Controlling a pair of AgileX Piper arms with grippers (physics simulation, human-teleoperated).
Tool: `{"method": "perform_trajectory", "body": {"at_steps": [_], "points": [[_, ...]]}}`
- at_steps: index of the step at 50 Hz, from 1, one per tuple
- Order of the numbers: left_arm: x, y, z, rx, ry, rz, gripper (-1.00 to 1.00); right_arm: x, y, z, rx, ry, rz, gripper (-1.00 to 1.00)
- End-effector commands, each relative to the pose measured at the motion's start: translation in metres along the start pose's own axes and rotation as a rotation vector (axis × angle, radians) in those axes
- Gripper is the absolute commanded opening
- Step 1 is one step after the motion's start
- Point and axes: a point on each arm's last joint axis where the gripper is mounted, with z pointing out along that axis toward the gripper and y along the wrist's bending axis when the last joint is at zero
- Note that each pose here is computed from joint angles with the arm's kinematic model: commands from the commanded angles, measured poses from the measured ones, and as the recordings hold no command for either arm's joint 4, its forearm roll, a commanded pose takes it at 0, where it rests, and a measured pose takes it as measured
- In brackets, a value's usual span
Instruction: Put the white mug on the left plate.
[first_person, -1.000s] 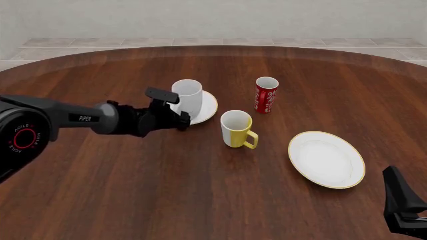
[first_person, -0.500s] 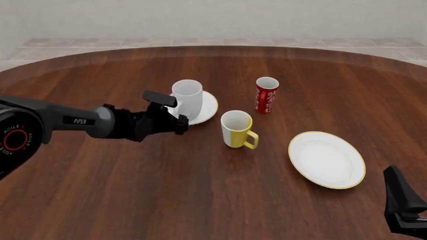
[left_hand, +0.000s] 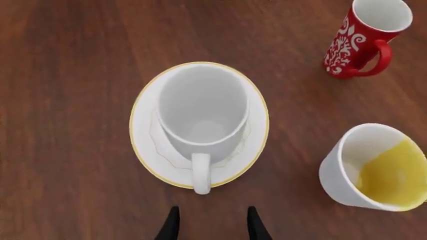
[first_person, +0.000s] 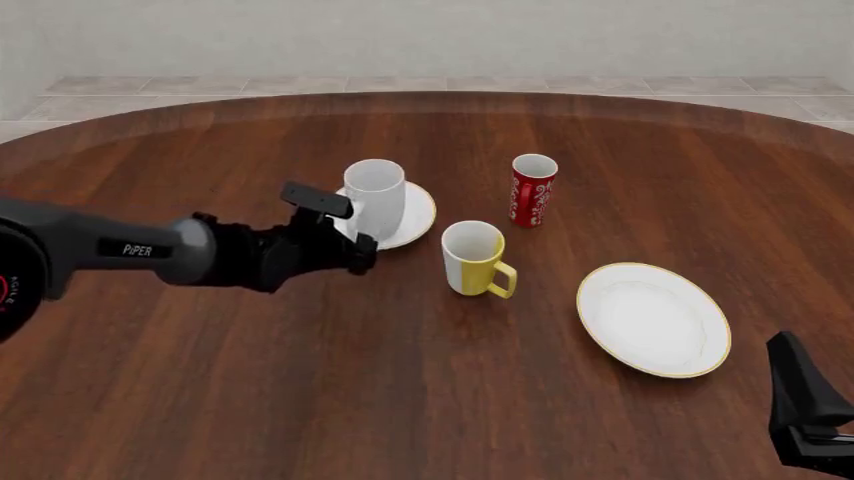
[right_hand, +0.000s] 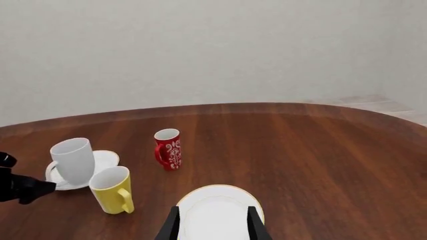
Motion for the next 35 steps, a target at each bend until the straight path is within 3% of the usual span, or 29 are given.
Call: {"method": "perform_trajectory", "body": {"at_steps": [1,17,35], "points": [[0.000,-0.007,-0.015,0.014,-0.014,0.022,1.00,0.000,0.000,0.000,-0.001,0.001,-0.002,1.00],[-0.005,-0.008,-0.042,0.017,-0.038,0.078,1.00,0.000,0.000,0.000,-0.001,0.003,-0.004,1.00],[-0.017,-0.024,-0.084,0.054,-0.094,0.078,1.00,-0.005,0.002,0.000,-0.027,0.006,-0.012,1.00]]}}
